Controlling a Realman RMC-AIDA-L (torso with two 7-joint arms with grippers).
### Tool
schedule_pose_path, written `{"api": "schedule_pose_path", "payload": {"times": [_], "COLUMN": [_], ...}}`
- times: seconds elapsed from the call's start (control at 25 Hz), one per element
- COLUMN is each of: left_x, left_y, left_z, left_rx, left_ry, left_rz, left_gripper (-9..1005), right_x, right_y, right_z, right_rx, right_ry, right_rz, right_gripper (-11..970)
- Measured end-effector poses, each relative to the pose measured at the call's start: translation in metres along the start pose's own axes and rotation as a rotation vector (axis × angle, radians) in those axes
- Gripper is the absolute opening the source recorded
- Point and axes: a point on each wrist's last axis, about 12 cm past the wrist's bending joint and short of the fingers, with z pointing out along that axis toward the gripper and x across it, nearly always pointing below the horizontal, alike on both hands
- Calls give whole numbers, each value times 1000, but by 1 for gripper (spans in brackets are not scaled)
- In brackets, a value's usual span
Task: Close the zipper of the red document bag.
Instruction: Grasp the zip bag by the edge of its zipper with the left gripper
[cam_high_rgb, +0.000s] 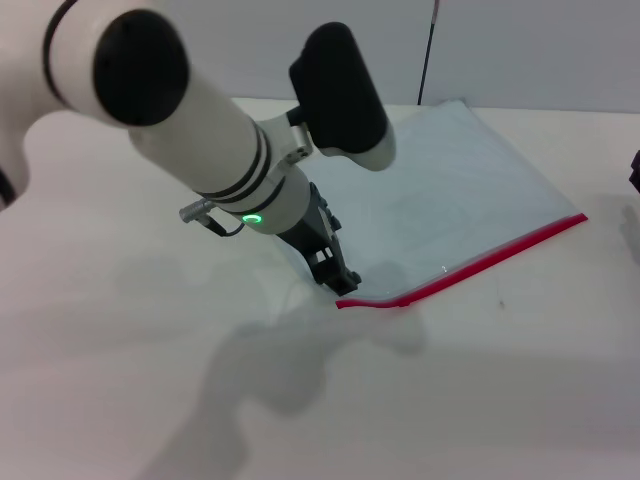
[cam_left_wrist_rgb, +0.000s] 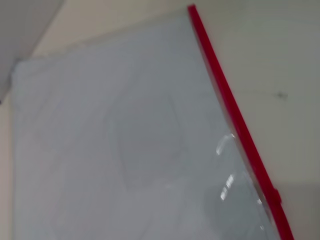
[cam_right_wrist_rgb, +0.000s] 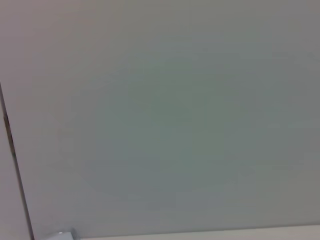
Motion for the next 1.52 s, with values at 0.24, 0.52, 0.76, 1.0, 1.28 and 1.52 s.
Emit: {"api": "schedule_pose_path", "payload": {"times": [0.24,0.52,0.76,1.0,1.28,1.52], "left_x": [-14,-23,-27,-27,-20,-18], "left_y": [-5,-14,-26,-31,-23,-22], "left_z": [-8,-7,-3,1,8,15], "left_rx": [14,8,14,10,-34,-59], "left_ry": [83,169,200,215,218,217], "left_rz": [43,107,168,205,218,238], "left_gripper": [752,752,752,751,751,751], "right_x": [-1,-4,-4,-5,-6,-8], "right_y": [1,3,4,4,5,6], "right_z": [2,4,5,6,7,9], "right_rx": [-3,-9,-10,-12,-14,-19], "right_ry": [-3,-6,-7,-9,-11,-15], "right_rz": [-1,-3,-3,-4,-3,-4], "right_gripper": [654,653,652,654,654,653]}}
